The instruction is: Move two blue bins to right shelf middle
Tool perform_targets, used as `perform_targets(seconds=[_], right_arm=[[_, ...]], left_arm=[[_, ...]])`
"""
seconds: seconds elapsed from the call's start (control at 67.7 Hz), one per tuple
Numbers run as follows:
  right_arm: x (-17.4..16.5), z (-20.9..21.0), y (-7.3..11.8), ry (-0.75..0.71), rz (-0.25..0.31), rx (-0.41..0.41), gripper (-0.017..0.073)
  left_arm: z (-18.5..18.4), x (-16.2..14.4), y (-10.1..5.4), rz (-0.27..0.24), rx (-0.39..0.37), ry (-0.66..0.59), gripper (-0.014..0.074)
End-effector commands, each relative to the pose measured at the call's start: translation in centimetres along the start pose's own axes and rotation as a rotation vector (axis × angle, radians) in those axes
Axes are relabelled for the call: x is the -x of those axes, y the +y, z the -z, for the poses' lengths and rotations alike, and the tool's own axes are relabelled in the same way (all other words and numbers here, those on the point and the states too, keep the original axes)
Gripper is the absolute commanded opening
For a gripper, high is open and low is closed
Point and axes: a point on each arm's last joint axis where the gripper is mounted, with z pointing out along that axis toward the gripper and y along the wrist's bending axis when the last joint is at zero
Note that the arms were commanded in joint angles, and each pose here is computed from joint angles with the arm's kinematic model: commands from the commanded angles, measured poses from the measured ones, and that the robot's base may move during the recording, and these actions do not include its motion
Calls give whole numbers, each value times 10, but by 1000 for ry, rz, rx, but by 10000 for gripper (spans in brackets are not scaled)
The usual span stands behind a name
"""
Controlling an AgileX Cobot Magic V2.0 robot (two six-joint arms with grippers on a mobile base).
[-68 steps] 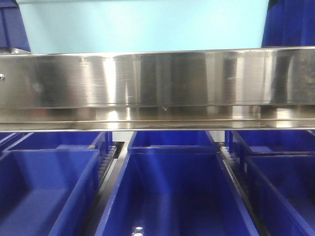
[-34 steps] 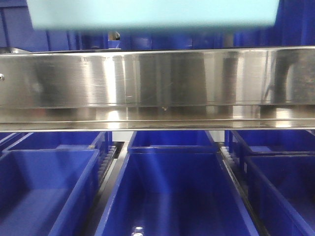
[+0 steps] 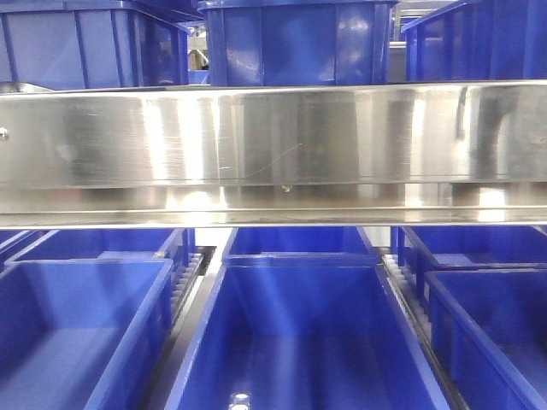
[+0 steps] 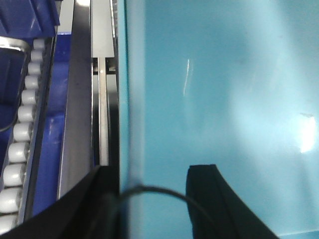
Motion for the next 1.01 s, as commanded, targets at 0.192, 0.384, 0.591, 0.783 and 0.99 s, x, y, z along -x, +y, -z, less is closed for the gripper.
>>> perform_targets(seconds=[0.192,0.384,0.591,0.783,0.99], right_arm=[[11,8,1,-103,-12,14,-154],[10,8,1,-98,-12,13,-154],[10,8,1,-100,-12,14,-154],[10,7,1,-100,-12,14,-154],[10,7,1,-100,-12,14,-154]], left_arm=[[19,1,-9,-11,-85,-16,-111],[19,2,-9,-10,-88,-24,-111],[19,2,-9,-10,-88,-26,-111],[19,2,-9,-11,-87,-29,-111],[19,2,-9,-11,-87,-29,-111]])
